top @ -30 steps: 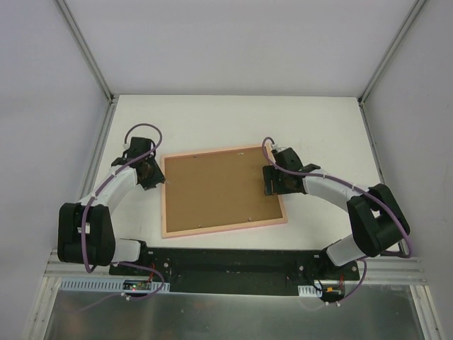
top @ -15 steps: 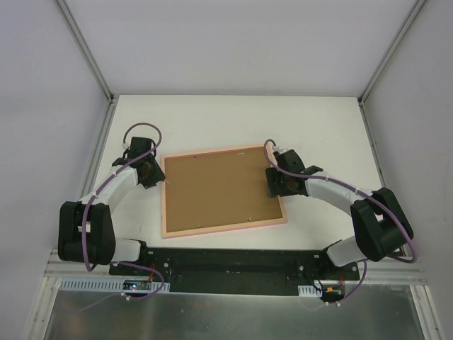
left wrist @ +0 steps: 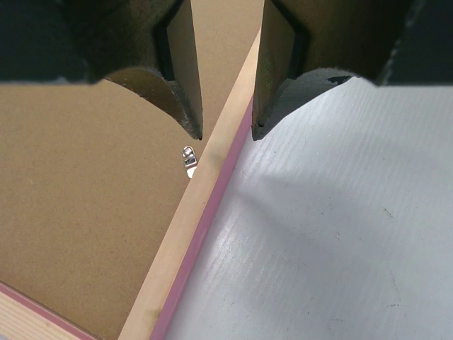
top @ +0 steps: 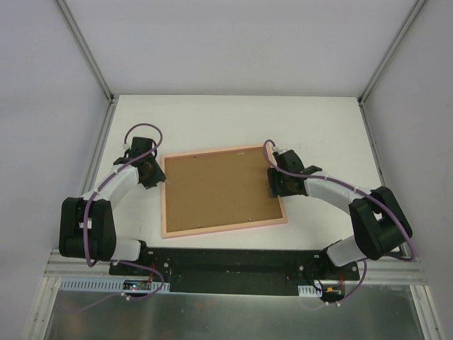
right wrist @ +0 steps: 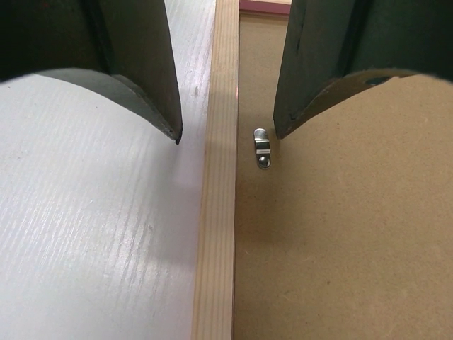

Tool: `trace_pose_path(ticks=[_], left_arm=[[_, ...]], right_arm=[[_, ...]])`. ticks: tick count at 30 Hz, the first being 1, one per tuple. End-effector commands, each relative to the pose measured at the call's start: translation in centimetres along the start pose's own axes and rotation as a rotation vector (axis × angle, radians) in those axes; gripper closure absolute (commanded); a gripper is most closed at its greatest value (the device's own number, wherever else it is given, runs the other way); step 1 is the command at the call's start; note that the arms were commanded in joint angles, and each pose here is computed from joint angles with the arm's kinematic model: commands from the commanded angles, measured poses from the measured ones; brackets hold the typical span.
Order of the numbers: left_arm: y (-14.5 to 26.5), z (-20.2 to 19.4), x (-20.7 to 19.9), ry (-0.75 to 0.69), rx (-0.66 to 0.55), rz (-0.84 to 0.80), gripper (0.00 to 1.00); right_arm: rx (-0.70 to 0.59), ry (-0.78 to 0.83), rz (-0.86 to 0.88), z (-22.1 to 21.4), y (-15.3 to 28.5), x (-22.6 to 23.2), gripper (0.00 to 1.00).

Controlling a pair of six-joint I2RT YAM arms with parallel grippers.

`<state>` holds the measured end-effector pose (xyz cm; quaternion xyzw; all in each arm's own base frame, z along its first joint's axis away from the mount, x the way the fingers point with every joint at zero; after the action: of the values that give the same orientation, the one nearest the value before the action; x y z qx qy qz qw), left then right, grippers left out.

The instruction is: Put the photo into the frame

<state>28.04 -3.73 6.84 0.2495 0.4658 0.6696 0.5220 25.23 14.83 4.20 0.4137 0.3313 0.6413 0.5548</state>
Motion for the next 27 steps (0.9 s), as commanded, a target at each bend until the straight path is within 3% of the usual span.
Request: trace_pose_path(ticks=[1, 5, 9, 13, 17, 23, 25, 27], left_arm=[[0.0, 0.8, -0.1, 0.027, -0.019, -0.001, 0.67], [0.0, 0.8, 0.0, 0.024, -0.021, 0.003, 0.67], [-0.2, 0.9, -0.2, 0.024, -0.015, -0.003, 0.68], [-0.2, 0.9, -0.3, 0.025, -0.016, -0.011, 0.68], [-0.1, 1.1, -0.5, 0.026, -0.019, -0.018, 0.68], [0.1, 1.2, -0.5, 0.021, -0.026, -0.022, 0.68], [0.2, 1.2, -0.4, 0.018, -0.031, -0.019, 0.68], [0.4, 1.3, -0.5, 0.018, -0.038, -0.021, 0.68]], right_arm=[[-0.011, 0.011, -0.01, 0.6, -0.2, 0.2, 0.43], [-0.014, 0.012, -0.025, 0.7, -0.3, 0.0, 0.44], [-0.018, -0.001, -0.033, 0.7, -0.4, -0.1, 0.51], [-0.026, -0.019, -0.055, 0.7, -0.4, -0.4, 0.79], [-0.049, -0.043, -0.067, 0.8, 0.0, -0.7, 0.91], [-0.056, -0.065, -0.066, 0.7, 0.3, -0.7, 0.9], [-0.059, -0.072, -0.068, 0.7, 0.4, -0.7, 0.81], [-0.072, -0.079, -0.075, 0.9, 0.8, -0.9, 0.65]])
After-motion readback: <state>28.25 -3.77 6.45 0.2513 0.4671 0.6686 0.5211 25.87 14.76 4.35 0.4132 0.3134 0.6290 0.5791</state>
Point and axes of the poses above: each gripper's point midway between its finger pads, its own y axis back along the fingers, its own x axis along the line the jaws close on, z = x × y, the point moved 2 cm from there along y, back along the fingers, and after that the axes turned 11 degrees about -y, right-handed, at the moved point
